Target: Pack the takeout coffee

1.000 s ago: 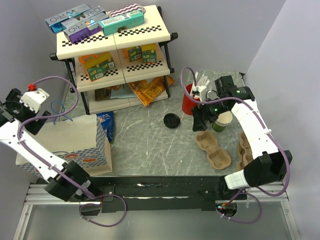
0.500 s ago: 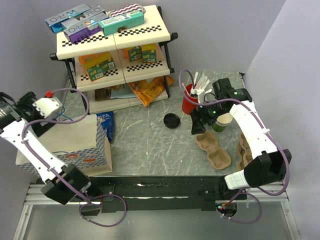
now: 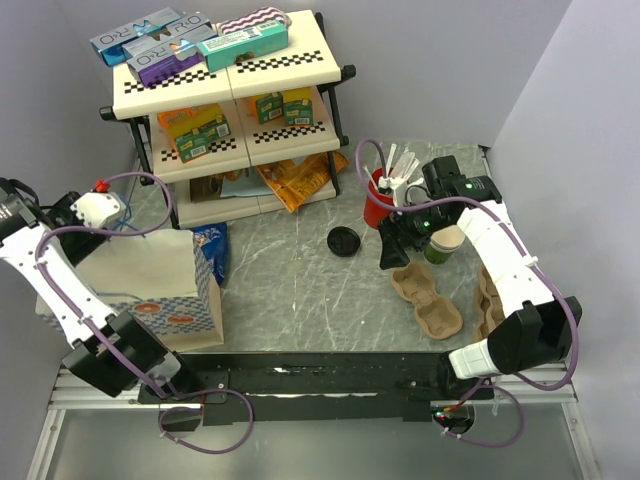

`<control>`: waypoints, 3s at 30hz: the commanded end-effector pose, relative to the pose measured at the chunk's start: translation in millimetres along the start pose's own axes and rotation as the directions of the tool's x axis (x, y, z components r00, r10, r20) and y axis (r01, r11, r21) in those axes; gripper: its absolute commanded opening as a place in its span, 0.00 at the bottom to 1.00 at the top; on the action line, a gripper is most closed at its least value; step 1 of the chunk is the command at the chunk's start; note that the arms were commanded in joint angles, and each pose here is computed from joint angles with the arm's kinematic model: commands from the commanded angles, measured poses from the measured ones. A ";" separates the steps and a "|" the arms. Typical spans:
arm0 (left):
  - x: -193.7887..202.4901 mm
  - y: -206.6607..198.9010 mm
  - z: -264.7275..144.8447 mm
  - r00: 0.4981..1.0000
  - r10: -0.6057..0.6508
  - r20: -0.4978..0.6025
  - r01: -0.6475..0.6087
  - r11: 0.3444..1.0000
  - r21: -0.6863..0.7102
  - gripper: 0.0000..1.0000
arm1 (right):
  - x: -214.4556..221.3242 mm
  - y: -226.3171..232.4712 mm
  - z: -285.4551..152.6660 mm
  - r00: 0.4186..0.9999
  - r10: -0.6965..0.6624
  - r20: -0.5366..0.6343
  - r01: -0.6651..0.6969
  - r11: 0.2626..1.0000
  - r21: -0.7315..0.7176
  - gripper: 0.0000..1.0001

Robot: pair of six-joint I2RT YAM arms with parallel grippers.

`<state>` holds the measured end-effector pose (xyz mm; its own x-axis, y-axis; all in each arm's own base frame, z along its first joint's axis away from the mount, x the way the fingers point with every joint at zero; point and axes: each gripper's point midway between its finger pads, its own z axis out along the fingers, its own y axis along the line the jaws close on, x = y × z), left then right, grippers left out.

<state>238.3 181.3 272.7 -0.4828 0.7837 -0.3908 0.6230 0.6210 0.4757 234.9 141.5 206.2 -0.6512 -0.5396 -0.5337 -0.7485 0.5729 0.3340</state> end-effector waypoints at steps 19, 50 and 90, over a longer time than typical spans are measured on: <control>-50.9 -38.0 -21.9 0.992 -0.008 0.127 0.011 1.000 -0.021 0.01 | -29.6 -3.0 0.8 0.999 -0.021 0.029 0.022 0.999 -0.032 1.00; -253.2 -51.7 -89.9 0.694 -0.163 0.702 0.042 0.982 0.186 0.02 | -43.5 11.7 -11.5 0.962 -0.122 0.245 0.117 0.993 0.035 1.00; -148.2 -119.6 6.1 0.945 0.108 0.310 -0.190 0.950 0.248 0.01 | -9.7 13.3 1.4 0.970 -0.110 0.217 0.103 0.994 0.045 1.00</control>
<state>249.7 10.4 255.7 -0.2476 0.8217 -0.5134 0.8251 0.4566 0.3328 220.1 156.0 207.0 -0.5634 -0.4462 -0.6953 -0.7908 0.5350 0.2974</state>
